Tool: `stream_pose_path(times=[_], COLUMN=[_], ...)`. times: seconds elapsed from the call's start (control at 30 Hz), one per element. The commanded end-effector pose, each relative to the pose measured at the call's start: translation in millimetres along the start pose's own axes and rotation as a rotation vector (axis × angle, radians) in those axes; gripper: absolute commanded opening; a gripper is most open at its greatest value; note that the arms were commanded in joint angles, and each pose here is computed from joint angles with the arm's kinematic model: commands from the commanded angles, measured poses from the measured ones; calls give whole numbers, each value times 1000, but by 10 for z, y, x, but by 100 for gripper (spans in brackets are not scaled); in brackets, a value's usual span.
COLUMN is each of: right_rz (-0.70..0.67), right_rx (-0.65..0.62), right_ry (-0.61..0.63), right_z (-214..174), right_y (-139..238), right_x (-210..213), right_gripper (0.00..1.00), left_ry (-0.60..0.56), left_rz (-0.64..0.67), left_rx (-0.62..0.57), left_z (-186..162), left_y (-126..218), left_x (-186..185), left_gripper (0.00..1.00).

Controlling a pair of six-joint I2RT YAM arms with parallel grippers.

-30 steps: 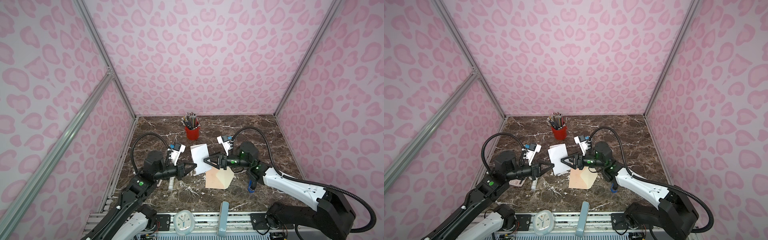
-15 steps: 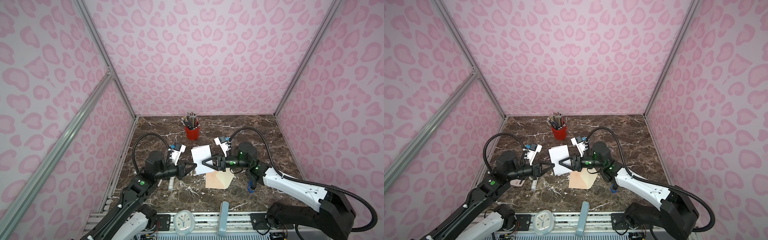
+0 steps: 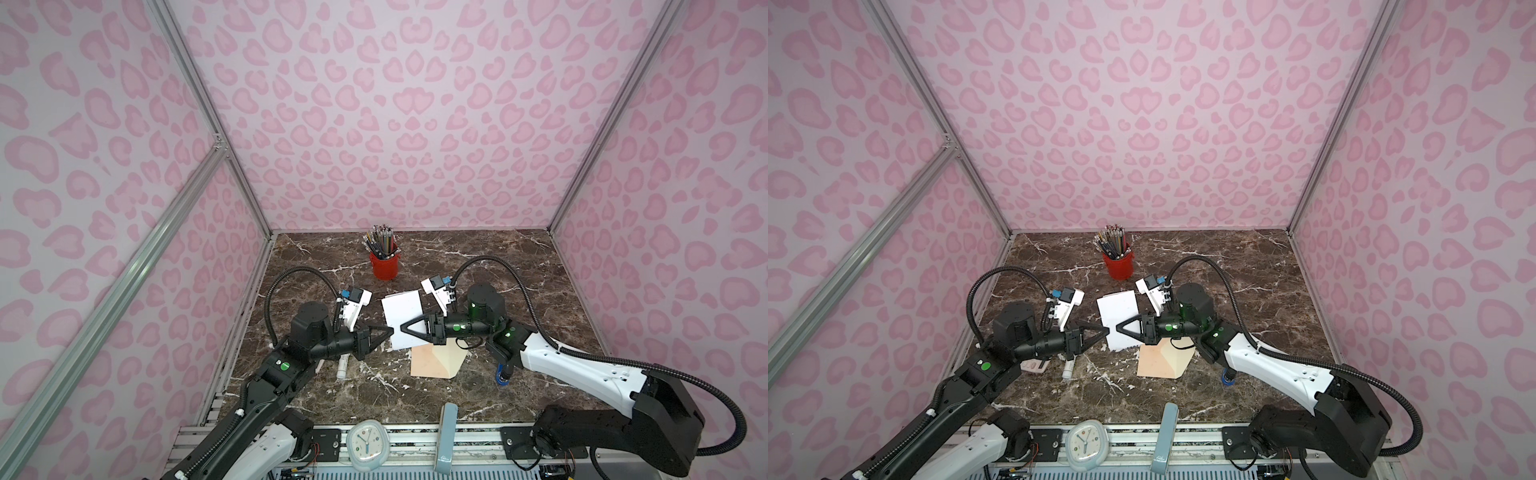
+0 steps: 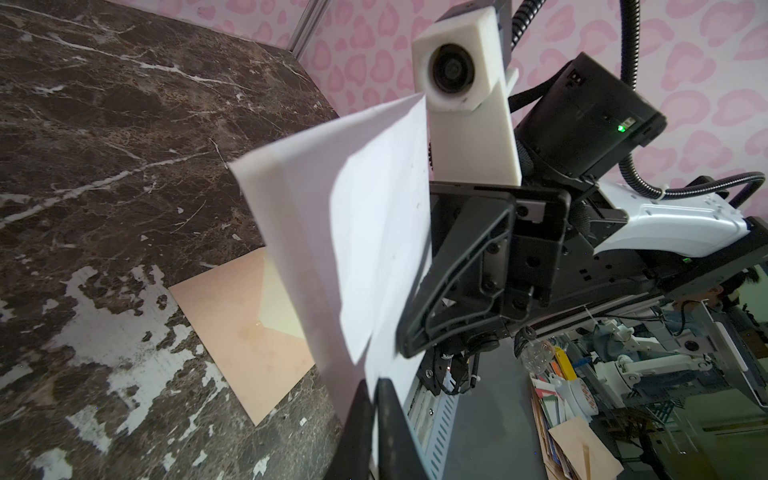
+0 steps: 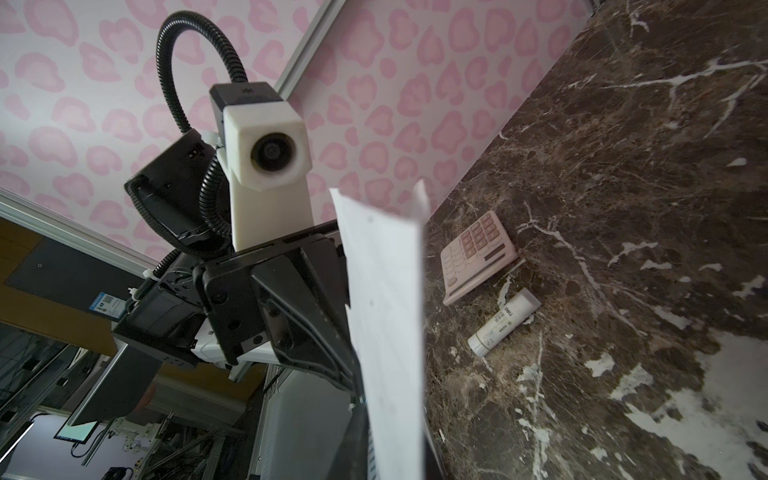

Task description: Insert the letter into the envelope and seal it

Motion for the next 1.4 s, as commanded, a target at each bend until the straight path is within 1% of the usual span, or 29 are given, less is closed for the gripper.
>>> stream_pose_path(times=[0.0, 0.07, 0.1, 0.17, 0.23, 0.3, 0.37, 0.4, 0.47, 0.53, 0.6, 0.8, 0.93, 1.07, 1.17, 1.37], right_rz=[-11, -31, -48, -97, -187, -325, -459, -516, -596, -653, -715, -851, -888, -875, -870, -865], right_rx=[2, 6, 8, 10, -1, -24, -44, -50, -68, -85, -96, -125, -144, -98, -51, -31], right_ry=[9, 5, 3, -5, -28, -95, -145, -156, -168, -167, -178, -294, -357, -384, -412, -441], right_z=[6, 2, -1, -6, 7, -6, -53, -91, -174, -277, -397, -641, -698, -732, -788, -844], right_y=[-9, 0, 8, 47, 140, 330, 548, 649, 802, 900, 1001, 1251, 1307, 1231, 1159, 1090], right_x=[-9, -37, -53, -109, -231, -461, -664, -743, -841, -930, -1043, -1389, -1552, -1639, -1715, -1764], right_gripper=[8, 3, 2, 0, 0, 0, 0, 3, 4, 4, 2, 0, 0, 0, 0, 0], left_ry=[-25, -26, -25, -25, -19, 4, 26, 37, 56, 79, 103, 115, 148, 182, 207, 235], left_rz=[-3, 8, 18, 50, 110, 226, 333, 374, 402, 386, 368, 304, 288, 274, 268, 259], left_rx=[-16, -19, -20, -32, -53, -85, -102, -105, -96, -74, -39, 74, 131, 181, 214, 245], left_z=[30, 32, 32, 46, 69, 102, 113, 113, 95, 64, 12, -185, -320, -475, -589, -715], left_y=[-2, 2, 6, 21, 52, 105, 148, 158, 120, 27, -117, -635, -923, -1155, -1286, -1456], left_x=[-8, 6, 17, 52, 119, 269, 421, 486, 573, 628, 699, 696, 770, 864, 936, 1064], left_gripper=[21, 35, 46, 57, 63, 67, 70, 70, 70, 69, 65, 58, 57, 55, 53, 48])
Point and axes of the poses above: each gripper's point midway between its finger pads, its own y axis back along the fingers, its own x axis along the line the jaws close on, z = x × y, the point moved 3 cm from there along y, back along the fingers, and after that the axes turned 3 degrees about y, right-handed, at the moved point
